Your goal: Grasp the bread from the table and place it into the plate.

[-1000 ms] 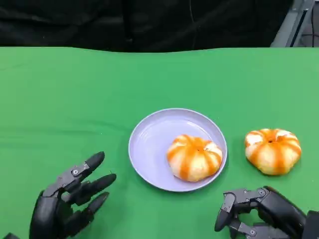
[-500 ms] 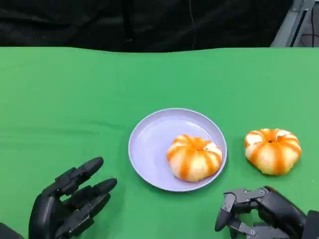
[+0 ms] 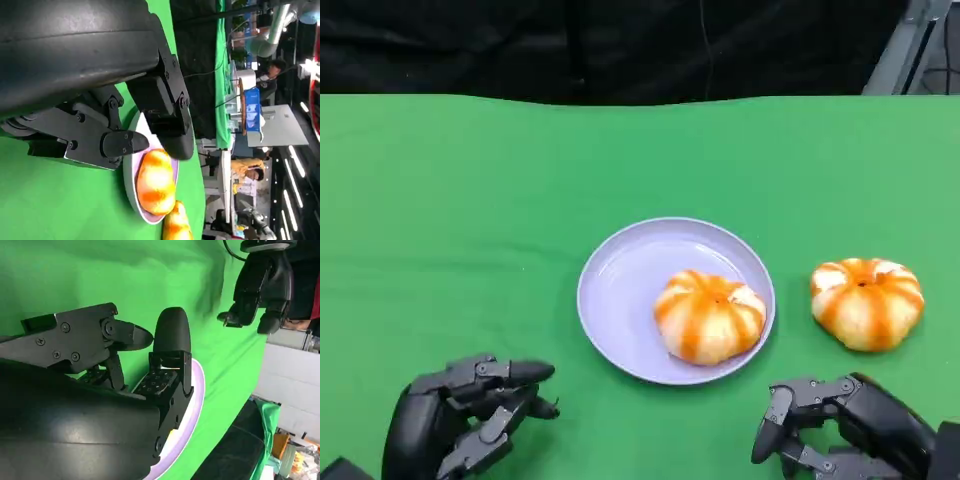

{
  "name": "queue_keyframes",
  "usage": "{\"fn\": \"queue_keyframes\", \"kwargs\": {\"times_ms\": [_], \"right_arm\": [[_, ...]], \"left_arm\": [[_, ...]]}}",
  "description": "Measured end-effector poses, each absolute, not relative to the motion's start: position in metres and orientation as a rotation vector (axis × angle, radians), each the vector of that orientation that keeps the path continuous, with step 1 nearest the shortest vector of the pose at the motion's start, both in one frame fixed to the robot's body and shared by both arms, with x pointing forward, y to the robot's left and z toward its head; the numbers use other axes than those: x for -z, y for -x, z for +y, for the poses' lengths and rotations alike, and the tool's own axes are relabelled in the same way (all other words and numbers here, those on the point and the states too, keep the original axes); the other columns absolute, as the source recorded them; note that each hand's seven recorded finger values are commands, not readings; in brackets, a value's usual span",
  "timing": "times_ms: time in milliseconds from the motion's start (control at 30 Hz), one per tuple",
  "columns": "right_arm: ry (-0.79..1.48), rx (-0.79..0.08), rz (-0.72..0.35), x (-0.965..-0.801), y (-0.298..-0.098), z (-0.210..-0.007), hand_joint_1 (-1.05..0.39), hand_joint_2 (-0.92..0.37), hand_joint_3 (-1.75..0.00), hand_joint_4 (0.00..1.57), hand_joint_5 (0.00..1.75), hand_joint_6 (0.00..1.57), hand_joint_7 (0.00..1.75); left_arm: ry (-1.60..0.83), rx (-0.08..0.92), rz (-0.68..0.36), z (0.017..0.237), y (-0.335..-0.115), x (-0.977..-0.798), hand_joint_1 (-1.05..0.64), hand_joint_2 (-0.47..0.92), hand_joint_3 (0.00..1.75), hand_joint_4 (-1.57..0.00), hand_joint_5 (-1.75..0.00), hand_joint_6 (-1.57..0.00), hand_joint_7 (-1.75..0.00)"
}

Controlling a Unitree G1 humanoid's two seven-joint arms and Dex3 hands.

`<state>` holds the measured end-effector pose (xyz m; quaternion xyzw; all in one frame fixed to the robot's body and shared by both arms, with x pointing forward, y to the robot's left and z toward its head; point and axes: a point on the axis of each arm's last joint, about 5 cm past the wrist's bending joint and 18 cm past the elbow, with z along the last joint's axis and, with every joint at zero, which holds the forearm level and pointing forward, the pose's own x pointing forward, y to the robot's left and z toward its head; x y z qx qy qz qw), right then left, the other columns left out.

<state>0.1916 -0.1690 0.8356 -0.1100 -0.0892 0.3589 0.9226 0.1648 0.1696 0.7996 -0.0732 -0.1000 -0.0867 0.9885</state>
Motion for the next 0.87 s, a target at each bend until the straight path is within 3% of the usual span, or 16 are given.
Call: {"fn": "queue_keyframes", "kwargs": {"times_ms": [100, 133, 200, 333, 867], "right_arm": [[0.226, -0.737, -0.183, -0.8356, -0.1916, -0.169, -0.06, -0.9, -0.51, 0.7, 1.57, 0.79, 1.09], [0.226, -0.737, -0.183, -0.8356, -0.1916, -0.169, -0.06, -0.9, -0.5, 0.7, 1.57, 0.79, 1.08], [0.226, -0.737, -0.183, -0.8356, -0.1916, -0.169, -0.06, -0.9, -0.5, 0.7, 1.57, 0.79, 1.08], [0.226, -0.737, -0.183, -0.8356, -0.1916, -0.169, -0.06, -0.9, -0.5, 0.7, 1.57, 0.79, 1.08], [0.229, -0.733, -0.189, -0.8364, -0.1918, -0.1707, -0.06, -0.91, -0.49, 0.7, 1.56, 0.79, 1.07]], "left_arm": [[0.134, 0.186, -0.205, 0.1689, -0.1648, -0.7999, -0.05, 0.79, 0.77, -0.82, -1.44, -0.88, -1.11], [0.133, 0.188, -0.206, 0.1688, -0.1648, -0.8, -0.1, 0.69, 0.88, -0.79, -1.58, -0.85, -1.25], [0.103, 0.198, -0.209, 0.1682, -0.1652, -0.801, -0.13, 0.59, 1.03, -0.78, -1.69, -0.82, -1.36], [0.031, 0.209, -0.219, 0.1688, -0.1663, -0.8034, -0.16, 0.52, 1.14, -0.78, -1.74, -0.81, -1.44], [-0.008, 0.235, -0.231, 0.1651, -0.1661, -0.805, -0.15, 0.5, 1.17, -0.79, -1.72, -0.82, -1.41]]}}
